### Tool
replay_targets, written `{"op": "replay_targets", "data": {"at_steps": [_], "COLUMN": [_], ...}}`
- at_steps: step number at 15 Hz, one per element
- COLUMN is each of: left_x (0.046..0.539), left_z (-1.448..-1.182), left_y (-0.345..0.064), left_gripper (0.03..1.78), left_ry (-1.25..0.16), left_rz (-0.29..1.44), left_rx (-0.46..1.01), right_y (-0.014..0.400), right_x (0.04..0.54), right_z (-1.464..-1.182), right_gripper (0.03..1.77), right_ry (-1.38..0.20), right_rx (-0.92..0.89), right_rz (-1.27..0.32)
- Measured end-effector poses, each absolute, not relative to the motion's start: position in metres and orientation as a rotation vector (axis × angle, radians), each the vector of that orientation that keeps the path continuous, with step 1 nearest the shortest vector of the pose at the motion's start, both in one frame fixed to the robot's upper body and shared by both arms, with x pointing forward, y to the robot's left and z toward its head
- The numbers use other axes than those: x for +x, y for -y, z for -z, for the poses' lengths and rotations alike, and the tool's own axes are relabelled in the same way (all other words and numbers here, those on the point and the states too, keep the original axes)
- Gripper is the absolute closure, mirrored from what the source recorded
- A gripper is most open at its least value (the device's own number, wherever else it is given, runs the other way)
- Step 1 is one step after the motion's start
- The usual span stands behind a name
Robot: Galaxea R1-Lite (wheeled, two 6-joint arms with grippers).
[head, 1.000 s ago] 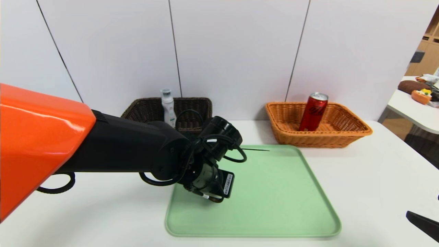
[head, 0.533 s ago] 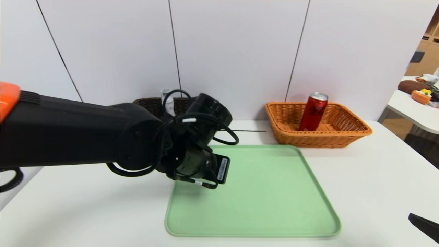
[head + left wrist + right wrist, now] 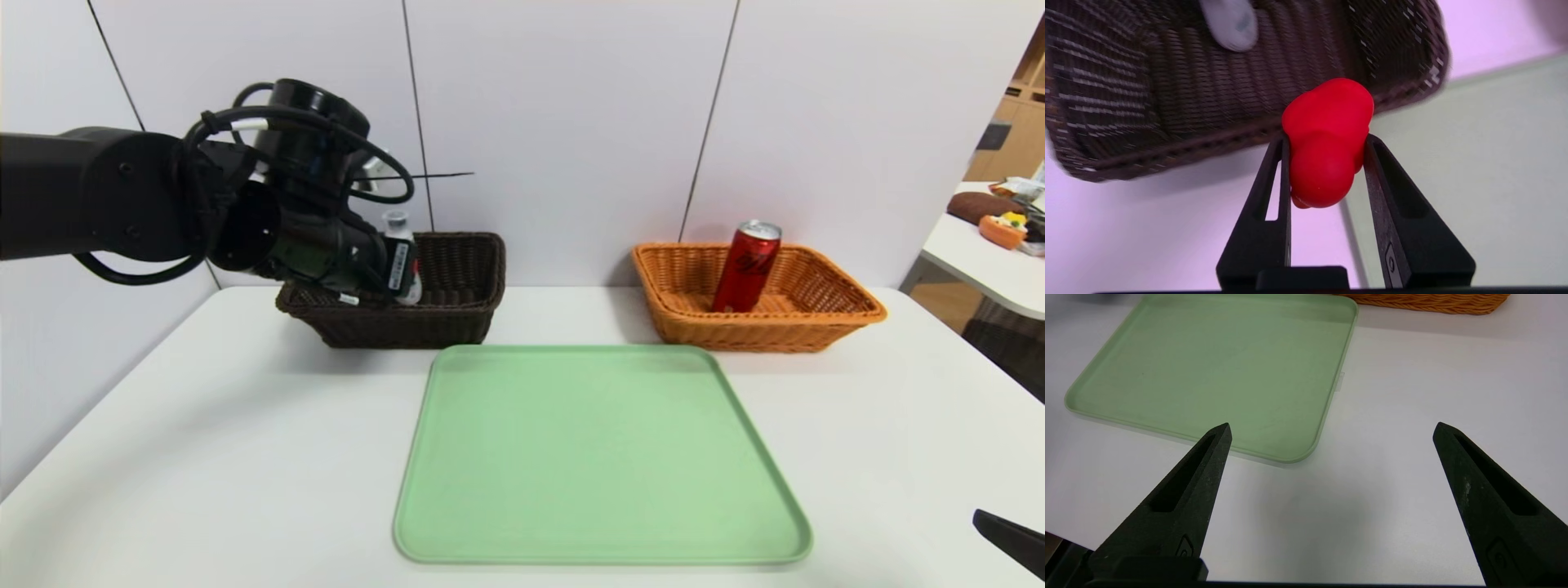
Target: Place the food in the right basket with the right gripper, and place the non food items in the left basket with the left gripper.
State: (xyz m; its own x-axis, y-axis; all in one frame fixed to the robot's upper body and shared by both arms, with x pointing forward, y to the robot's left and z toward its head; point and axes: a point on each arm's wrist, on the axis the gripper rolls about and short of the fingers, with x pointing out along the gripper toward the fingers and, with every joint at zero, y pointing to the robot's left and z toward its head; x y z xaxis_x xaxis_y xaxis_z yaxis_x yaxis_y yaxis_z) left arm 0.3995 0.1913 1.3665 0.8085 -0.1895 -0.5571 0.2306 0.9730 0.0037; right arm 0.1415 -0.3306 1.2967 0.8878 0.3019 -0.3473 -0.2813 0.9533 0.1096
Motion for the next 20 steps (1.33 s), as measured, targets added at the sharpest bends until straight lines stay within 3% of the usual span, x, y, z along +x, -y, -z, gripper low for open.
{"op": "replay_targets", "data": {"at_steps": [3,8,17,20], "left_x": [0.429,0.467,0.494,0.496], "left_z": [-1.371,-1.357,-1.318,-1.316], "left_y": [-0.217,-0.253,-0.266,-0.266], "left_gripper": [1.24,1.26,1.27,0.89], "left_ry": [-0.558,-0.575,-0.669,-0.677], "left_rz": [0.131,0.031,-0.007,0.028], "left_rx": [0.043,0.070,0.067,0.054], "right_y": [0.331,0.331,0.331,0.331], "right_x": [0.142,0.142,0.142,0.142], "right_z": [-1.297,-1.296,-1.296,-1.296], "right_gripper": [0.10,0.10,0.10,0.10], "right_ry": [-0.371,-0.371,-0.373,-0.373], "right_rx": [0.057,0.058,0.058,0.058], "right_rz": [-0.304,-0.303,-0.302,-0.303]}}
